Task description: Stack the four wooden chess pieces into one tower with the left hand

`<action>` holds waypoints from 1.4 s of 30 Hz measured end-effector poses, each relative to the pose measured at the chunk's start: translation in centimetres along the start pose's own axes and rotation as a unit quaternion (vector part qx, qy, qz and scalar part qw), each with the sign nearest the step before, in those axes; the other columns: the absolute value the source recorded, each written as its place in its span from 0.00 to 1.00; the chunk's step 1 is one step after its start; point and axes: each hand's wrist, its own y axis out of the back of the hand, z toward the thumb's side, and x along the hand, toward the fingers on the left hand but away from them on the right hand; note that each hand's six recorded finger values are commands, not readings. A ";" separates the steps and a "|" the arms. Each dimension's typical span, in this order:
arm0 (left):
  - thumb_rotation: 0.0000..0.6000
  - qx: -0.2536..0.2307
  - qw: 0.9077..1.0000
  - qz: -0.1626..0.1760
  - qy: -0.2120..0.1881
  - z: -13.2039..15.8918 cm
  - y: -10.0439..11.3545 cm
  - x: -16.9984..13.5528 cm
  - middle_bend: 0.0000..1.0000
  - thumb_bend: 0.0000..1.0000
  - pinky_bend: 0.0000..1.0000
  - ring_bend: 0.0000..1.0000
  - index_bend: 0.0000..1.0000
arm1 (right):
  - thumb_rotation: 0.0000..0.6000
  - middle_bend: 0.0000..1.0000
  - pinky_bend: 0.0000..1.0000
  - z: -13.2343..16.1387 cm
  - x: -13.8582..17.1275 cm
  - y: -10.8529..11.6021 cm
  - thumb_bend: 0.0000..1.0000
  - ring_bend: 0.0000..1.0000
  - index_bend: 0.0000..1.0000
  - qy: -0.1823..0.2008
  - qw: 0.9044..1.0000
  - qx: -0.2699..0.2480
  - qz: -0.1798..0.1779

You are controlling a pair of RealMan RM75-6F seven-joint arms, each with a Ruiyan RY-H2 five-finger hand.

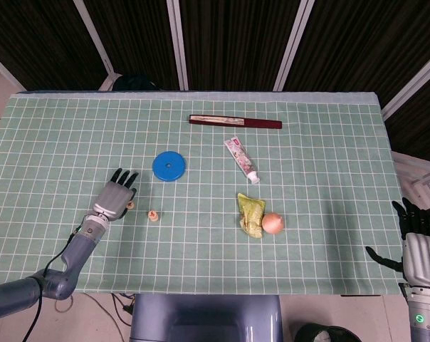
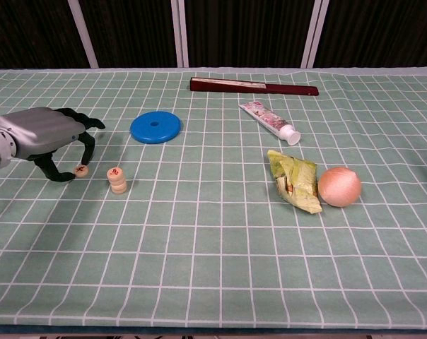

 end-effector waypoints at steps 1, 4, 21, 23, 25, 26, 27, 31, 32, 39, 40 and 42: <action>1.00 0.001 1.000 0.000 0.000 0.0 0.0 0.0 0.04 0.30 0.00 0.00 0.48 | 1.00 0.01 0.00 0.0 0.0 0.0 0.23 0.00 0.08 0.000 1.000 0.000 0.000; 1.00 0.003 1.000 -0.003 0.000 0.1 -0.2 0.0 0.04 0.30 0.00 0.00 0.48 | 1.00 0.01 0.00 0.0 0.0 0.0 0.23 0.00 0.08 0.000 1.000 0.000 0.001; 1.00 0.016 1.000 -0.003 -0.005 0.8 0.1 0.1 0.04 0.32 0.00 0.00 0.51 | 1.00 0.01 0.00 0.0 0.0 0.0 0.23 0.00 0.08 0.001 1.000 0.000 0.002; 1.00 0.017 1.000 -0.005 -0.005 0.9 0.0 0.1 0.04 0.32 0.00 0.00 0.52 | 1.00 0.01 0.00 0.0 0.0 0.0 0.23 0.00 0.08 0.001 1.000 -0.001 0.001; 1.00 0.018 1.000 -0.004 -0.004 0.8 0.0 0.1 0.04 0.32 0.00 0.00 0.52 | 1.00 0.01 0.00 0.0 0.0 0.0 0.23 0.00 0.08 0.001 1.000 -0.001 0.001; 1.00 0.018 1.000 -0.004 -0.004 0.8 0.0 0.1 0.04 0.32 0.00 0.00 0.52 | 1.00 0.01 0.00 0.0 0.0 0.0 0.23 0.00 0.08 0.001 1.000 -0.001 0.001; 1.00 0.019 1.000 -0.003 -0.003 0.8 0.0 0.1 0.04 0.32 0.00 0.00 0.51 | 1.00 0.01 0.00 0.0 0.0 0.0 0.23 0.00 0.08 0.001 1.000 -0.001 0.001; 1.00 0.019 1.000 -0.001 -0.001 0.7 0.2 0.1 0.04 0.32 0.00 0.00 0.50 | 1.00 0.01 0.00 0.0 0.0 0.0 0.23 0.00 0.08 0.001 1.000 -0.001 0.002; 1.00 0.020 1.000 -0.002 0.000 0.7 0.2 0.1 0.04 0.32 0.00 0.00 0.51 | 1.00 0.01 0.00 0.0 0.0 0.0 0.23 0.00 0.08 0.000 1.000 -0.001 0.002; 1.00 0.018 1.000 -0.006 -0.001 0.7 0.1 0.0 0.04 0.34 0.00 0.00 0.52 | 1.00 0.01 0.00 0.0 0.0 0.0 0.23 0.00 0.08 0.000 1.000 -0.002 0.002; 1.00 0.017 1.000 -0.005 -0.002 0.7 0.2 0.0 0.04 0.34 0.00 0.00 0.52 | 1.00 0.01 0.00 0.0 0.0 0.0 0.23 0.00 0.08 0.000 1.000 -0.002 0.001; 1.00 0.014 1.000 -0.001 -0.003 0.8 0.5 0.0 0.04 0.34 0.00 0.00 0.52 | 1.00 0.01 0.00 0.0 0.0 0.0 0.23 0.00 0.08 0.000 1.000 -0.002 0.002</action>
